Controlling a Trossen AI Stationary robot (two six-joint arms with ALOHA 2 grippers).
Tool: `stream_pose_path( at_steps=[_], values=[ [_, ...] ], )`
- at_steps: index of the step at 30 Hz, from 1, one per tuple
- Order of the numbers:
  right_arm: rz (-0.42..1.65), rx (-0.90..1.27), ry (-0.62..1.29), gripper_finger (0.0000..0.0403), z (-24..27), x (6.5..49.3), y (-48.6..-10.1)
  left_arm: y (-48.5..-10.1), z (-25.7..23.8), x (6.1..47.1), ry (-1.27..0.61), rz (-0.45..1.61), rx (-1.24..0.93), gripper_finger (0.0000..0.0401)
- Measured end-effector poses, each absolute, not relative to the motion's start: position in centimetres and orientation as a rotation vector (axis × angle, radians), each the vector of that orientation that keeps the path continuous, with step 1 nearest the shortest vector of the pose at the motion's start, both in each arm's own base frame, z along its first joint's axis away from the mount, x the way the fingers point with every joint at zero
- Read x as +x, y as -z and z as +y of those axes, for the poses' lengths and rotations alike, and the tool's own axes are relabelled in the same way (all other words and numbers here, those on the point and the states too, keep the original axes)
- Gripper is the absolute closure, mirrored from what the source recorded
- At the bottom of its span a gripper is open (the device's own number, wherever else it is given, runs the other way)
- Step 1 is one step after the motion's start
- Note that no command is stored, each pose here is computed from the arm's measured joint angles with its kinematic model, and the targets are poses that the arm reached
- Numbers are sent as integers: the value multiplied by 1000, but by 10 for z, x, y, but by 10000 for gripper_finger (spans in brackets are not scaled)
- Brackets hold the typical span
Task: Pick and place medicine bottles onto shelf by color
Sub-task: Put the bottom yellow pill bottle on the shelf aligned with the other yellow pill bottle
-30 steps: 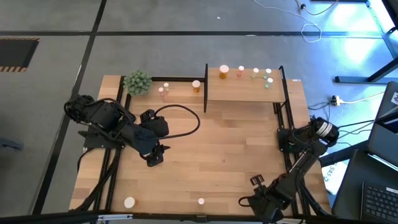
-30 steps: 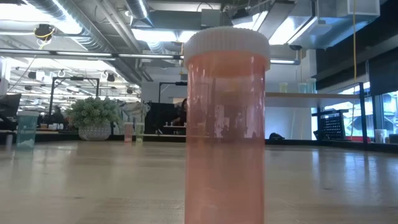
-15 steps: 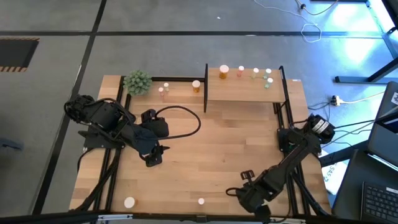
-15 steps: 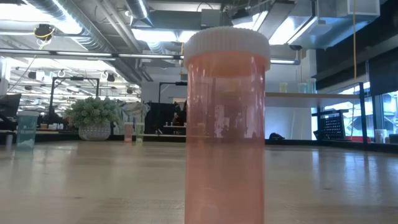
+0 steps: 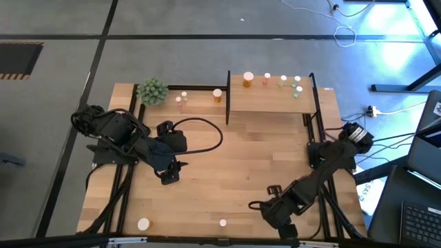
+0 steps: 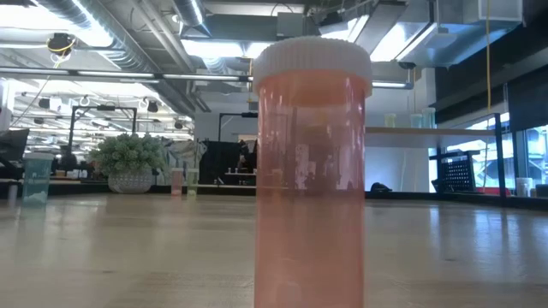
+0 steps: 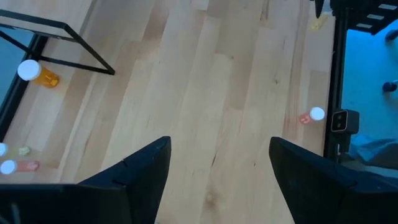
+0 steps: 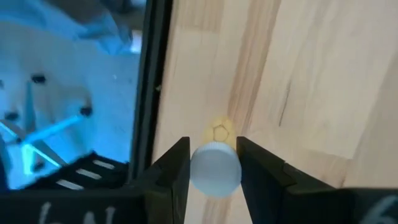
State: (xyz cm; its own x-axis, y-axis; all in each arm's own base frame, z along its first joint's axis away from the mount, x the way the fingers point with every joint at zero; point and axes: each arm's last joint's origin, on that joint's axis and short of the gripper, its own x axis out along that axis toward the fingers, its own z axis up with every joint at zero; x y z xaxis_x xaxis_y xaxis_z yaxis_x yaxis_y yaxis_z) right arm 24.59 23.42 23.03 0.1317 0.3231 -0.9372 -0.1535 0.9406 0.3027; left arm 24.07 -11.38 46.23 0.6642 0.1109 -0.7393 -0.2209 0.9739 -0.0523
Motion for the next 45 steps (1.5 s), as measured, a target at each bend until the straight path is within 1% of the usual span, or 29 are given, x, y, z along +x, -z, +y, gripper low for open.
stream_pose_path(
  at_steps=[6,11,14,17,21,24,30,36,41,45],
  values=[
    [1286,315,-208,283,210,247,-264,-462,-114,241,-188,824,-141,133],
    [1160,538,-6,283,181,247,-292,-462,-114,241,-168,828,-95,133],
    [1071,633,110,283,161,245,-307,-462,-114,241,-155,830,-66,133],
    [978,694,185,283,142,243,-321,-462,-114,241,-142,832,-36,133],
    [859,717,270,283,118,237,-338,-462,-113,241,-133,834,-12,133],
    [814,715,350,283,99,229,-346,-462,-112,241,-127,835,8,133],
    [827,714,490,283,64,211,-359,-462,-104,245,-154,837,7,133],
    [915,638,637,283,37,193,-389,-463,-85,253,-222,832,-21,133],
    [864,632,782,283,12,181,-420,-465,-65,261,-290,802,-63,133],
    [796,685,847,283,-11,178,-437,-471,-48,273,-294,718,-31,133]
  ],
)
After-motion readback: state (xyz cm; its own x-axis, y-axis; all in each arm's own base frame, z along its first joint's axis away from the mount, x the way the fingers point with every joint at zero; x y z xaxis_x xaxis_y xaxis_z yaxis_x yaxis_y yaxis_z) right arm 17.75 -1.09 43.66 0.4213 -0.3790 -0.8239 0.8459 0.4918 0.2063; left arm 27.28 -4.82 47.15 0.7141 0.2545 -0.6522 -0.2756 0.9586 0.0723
